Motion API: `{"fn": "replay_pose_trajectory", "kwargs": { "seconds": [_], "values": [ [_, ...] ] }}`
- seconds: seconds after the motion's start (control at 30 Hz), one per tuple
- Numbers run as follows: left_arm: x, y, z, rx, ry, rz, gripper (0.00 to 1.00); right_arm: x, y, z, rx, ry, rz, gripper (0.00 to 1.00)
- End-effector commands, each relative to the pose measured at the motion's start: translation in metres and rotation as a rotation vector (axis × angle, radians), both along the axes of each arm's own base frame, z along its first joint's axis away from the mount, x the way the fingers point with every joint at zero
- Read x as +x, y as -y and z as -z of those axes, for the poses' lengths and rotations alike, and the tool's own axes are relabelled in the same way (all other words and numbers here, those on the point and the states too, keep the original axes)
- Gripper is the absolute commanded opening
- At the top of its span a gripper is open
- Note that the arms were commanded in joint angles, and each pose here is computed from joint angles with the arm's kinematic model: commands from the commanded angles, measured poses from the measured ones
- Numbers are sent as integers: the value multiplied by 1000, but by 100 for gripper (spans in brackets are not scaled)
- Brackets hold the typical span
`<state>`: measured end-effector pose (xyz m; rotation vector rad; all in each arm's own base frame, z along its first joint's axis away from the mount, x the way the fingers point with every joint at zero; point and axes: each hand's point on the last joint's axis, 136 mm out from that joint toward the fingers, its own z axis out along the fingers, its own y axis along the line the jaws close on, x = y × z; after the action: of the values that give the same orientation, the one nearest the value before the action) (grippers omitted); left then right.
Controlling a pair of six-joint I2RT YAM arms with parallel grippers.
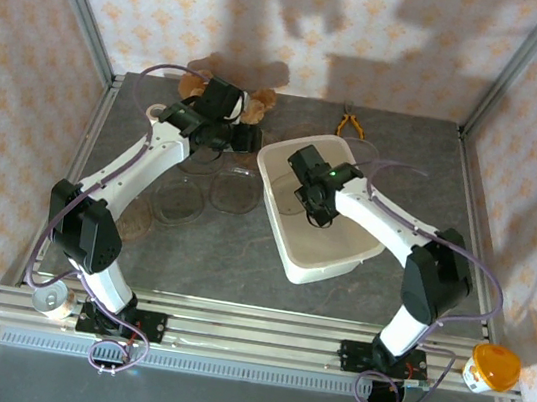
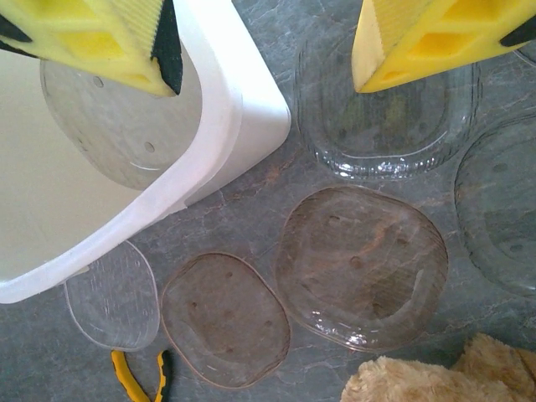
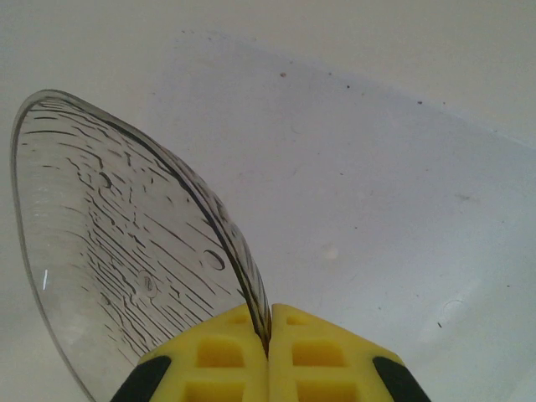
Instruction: Place the plates into the plastic bin on the countertop
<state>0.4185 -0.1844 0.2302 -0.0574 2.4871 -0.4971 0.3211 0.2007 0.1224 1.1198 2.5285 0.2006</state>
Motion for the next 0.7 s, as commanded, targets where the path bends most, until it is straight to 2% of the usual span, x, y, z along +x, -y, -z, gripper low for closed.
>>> {"fn": "replay_pose_trajectory", "kwargs": {
  "seconds": [0.0, 0.67],
  "values": [
    [-2, -8, 7, 14, -13, 6, 57, -2, 2, 4, -8, -2, 51, 0],
    [-10, -18, 22, 25, -54, -9, 57, -7, -8, 51, -49, -145, 18, 0]
  ]
}}
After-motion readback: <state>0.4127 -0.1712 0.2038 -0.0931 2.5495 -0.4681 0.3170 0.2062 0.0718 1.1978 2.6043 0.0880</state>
